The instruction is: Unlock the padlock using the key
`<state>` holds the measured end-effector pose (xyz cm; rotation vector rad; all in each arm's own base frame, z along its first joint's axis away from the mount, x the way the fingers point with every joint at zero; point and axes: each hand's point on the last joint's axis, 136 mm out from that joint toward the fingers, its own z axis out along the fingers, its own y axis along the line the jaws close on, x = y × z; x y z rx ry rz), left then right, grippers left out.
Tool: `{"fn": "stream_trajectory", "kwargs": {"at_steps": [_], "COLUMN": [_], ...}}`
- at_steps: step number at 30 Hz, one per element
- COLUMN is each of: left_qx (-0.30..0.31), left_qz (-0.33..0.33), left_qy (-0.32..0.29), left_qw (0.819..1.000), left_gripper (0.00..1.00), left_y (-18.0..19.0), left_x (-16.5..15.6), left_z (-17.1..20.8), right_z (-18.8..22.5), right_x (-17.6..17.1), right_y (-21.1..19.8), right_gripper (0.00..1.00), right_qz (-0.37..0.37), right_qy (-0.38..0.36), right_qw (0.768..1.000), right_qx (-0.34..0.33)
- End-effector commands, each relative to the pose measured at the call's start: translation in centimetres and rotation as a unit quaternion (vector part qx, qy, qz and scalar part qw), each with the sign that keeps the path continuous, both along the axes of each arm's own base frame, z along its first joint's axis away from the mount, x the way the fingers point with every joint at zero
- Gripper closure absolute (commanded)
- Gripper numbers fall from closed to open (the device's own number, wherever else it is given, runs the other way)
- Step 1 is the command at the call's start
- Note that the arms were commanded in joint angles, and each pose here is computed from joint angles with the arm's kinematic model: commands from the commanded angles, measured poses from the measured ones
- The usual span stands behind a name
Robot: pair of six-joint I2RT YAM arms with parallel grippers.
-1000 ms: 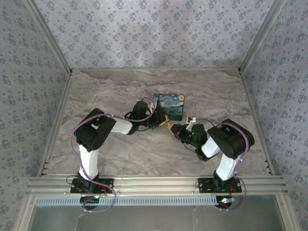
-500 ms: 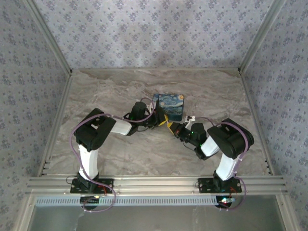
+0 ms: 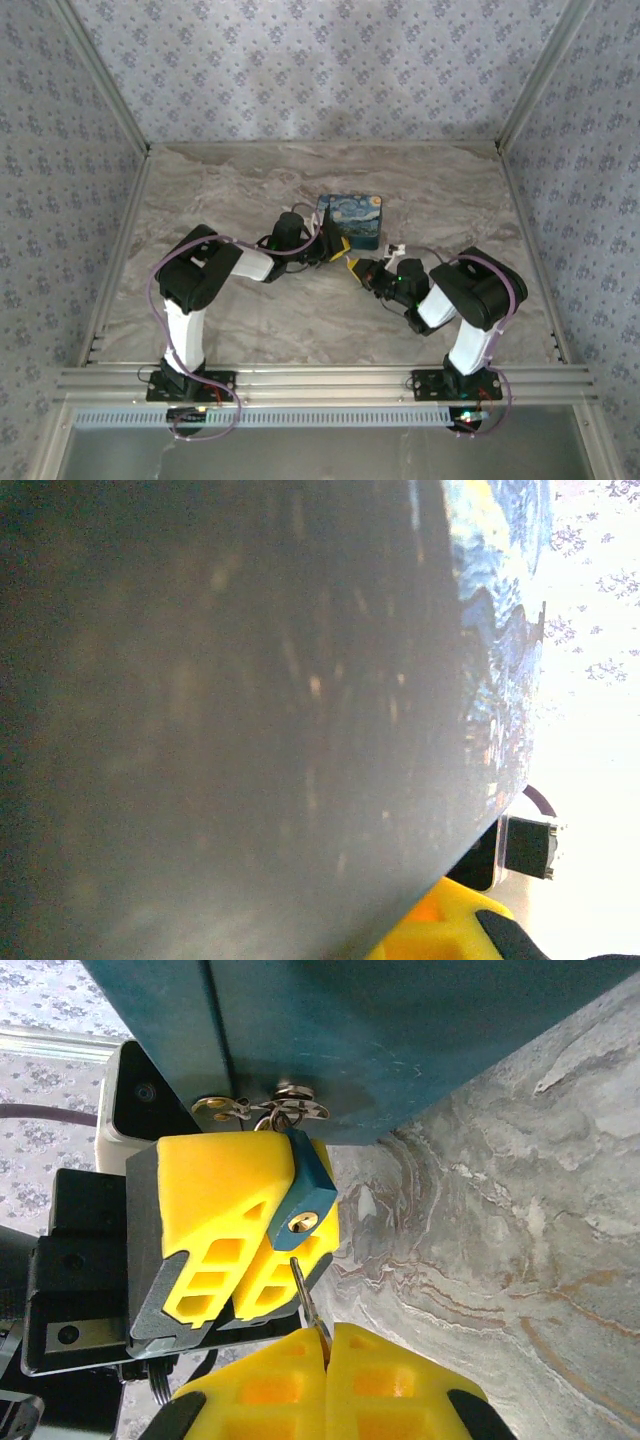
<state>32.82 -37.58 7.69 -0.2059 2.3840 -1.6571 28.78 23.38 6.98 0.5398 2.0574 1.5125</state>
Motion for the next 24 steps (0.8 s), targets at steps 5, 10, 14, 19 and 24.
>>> {"fn": "stream_trajectory", "kwargs": {"at_steps": [5,10,14,19,24], "left_qx": [-0.009,-0.012,-0.015,-0.016,-0.024], "left_qz": [-0.002,-0.002,0.0,-0.001,-0.001], "left_qy": [0.027,0.024,0.025,0.026,0.026], "left_qw": [1.0,1.0,1.0,1.0,0.999], "left_gripper": [0.93,0.92,0.92,0.92,0.92], "left_y": [0.2,0.2,0.1,0.0,-0.1], "left_x": [-0.5,-0.4,-0.4,-0.4,-0.4], "left_z": [-1.0,-0.8,-0.8,-0.9,-0.7], "right_z": [1.1,0.9,0.5,0.4,1.3], "right_x": [1.3,1.5,1.3,1.4,2.2], "right_y": [-0.1,-0.1,0.0,-0.2,-0.3], "right_gripper": [1.0,1.0,1.0,1.0,1.0], "right_qz": [-0.013,-0.011,-0.01,-0.012,-0.016], "right_qy": [-0.012,-0.01,-0.005,-0.004,-0.015], "right_qw": [1.0,1.0,1.0,1.0,1.0], "right_qx": [0.014,0.015,0.012,0.01,0.02]}}
